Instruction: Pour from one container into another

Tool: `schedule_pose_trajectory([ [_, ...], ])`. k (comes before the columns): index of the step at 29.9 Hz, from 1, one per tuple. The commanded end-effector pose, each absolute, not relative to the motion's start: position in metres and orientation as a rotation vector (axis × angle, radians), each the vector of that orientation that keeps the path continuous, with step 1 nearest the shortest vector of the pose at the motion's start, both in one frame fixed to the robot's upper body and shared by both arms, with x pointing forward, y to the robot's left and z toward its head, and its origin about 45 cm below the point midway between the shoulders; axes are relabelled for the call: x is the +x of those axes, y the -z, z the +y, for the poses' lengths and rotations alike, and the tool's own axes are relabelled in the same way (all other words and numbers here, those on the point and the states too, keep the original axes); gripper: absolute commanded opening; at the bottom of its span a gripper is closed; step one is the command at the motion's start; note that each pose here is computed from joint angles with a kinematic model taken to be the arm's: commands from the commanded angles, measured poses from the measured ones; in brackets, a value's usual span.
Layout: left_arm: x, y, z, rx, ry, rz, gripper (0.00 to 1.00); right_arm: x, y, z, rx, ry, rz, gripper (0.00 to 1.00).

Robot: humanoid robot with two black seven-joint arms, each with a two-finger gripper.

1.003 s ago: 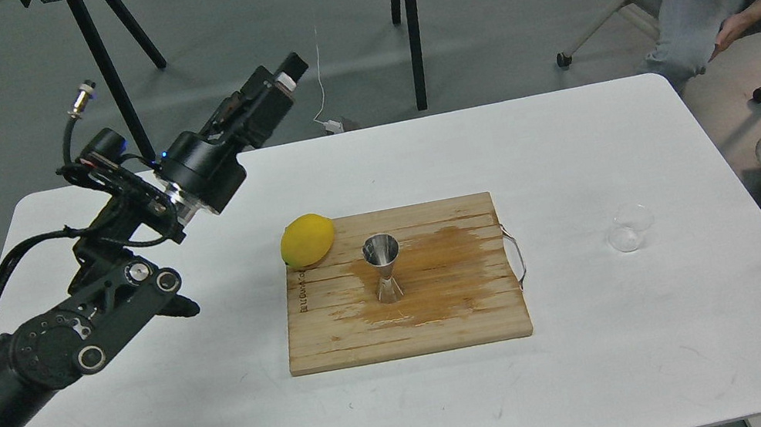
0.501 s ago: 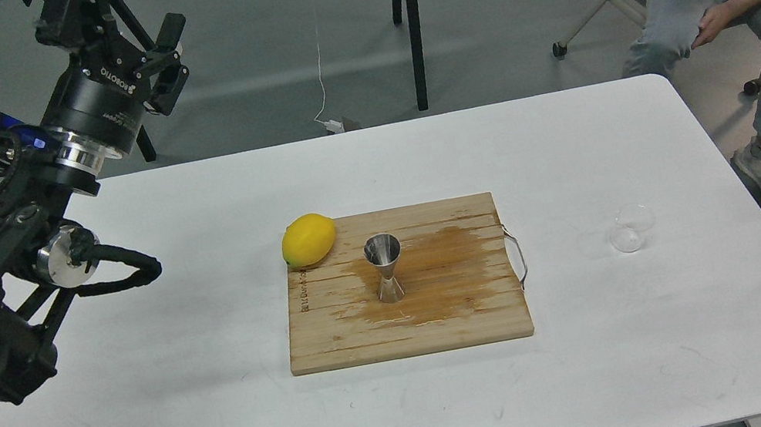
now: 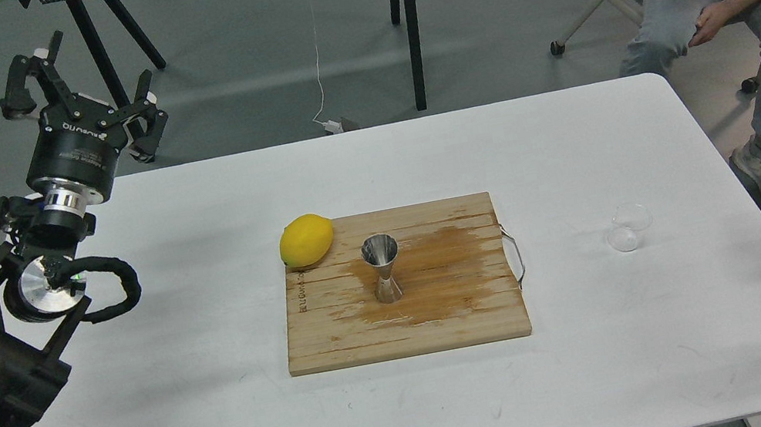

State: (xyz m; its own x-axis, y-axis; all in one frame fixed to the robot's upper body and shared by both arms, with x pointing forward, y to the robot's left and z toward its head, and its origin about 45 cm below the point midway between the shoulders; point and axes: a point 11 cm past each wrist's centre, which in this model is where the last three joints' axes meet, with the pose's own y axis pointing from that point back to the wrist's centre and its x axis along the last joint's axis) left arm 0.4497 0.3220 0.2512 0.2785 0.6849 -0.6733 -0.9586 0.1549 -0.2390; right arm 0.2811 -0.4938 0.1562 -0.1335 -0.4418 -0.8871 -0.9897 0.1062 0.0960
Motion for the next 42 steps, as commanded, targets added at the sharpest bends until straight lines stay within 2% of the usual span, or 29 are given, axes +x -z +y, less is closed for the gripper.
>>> schedule_pose_trajectory([
  [1,0.448,-0.243,0.319,-0.737,-1.248,0.493,1.00,0.267,-0.148,-0.460,-1.401,-1.070,1.570,1.00],
  [12,0.436,-0.229,0.332,-0.749,-1.299,0.484,1.00,0.247,-0.101,-0.412,-1.193,-1.147,1.496,1.00],
  [29,0.436,-0.239,0.350,-0.755,-1.317,0.447,1.00,0.270,-0.080,-0.374,-1.187,-1.480,1.608,1.00],
  [38,0.436,-0.239,0.351,-0.763,-1.325,0.440,1.00,0.271,-0.071,-0.356,-1.166,-1.502,1.557,1.00],
  [42,0.436,-0.239,0.352,-0.765,-1.327,0.439,1.00,0.277,-0.053,-0.345,-1.111,-1.564,1.607,1.00],
])
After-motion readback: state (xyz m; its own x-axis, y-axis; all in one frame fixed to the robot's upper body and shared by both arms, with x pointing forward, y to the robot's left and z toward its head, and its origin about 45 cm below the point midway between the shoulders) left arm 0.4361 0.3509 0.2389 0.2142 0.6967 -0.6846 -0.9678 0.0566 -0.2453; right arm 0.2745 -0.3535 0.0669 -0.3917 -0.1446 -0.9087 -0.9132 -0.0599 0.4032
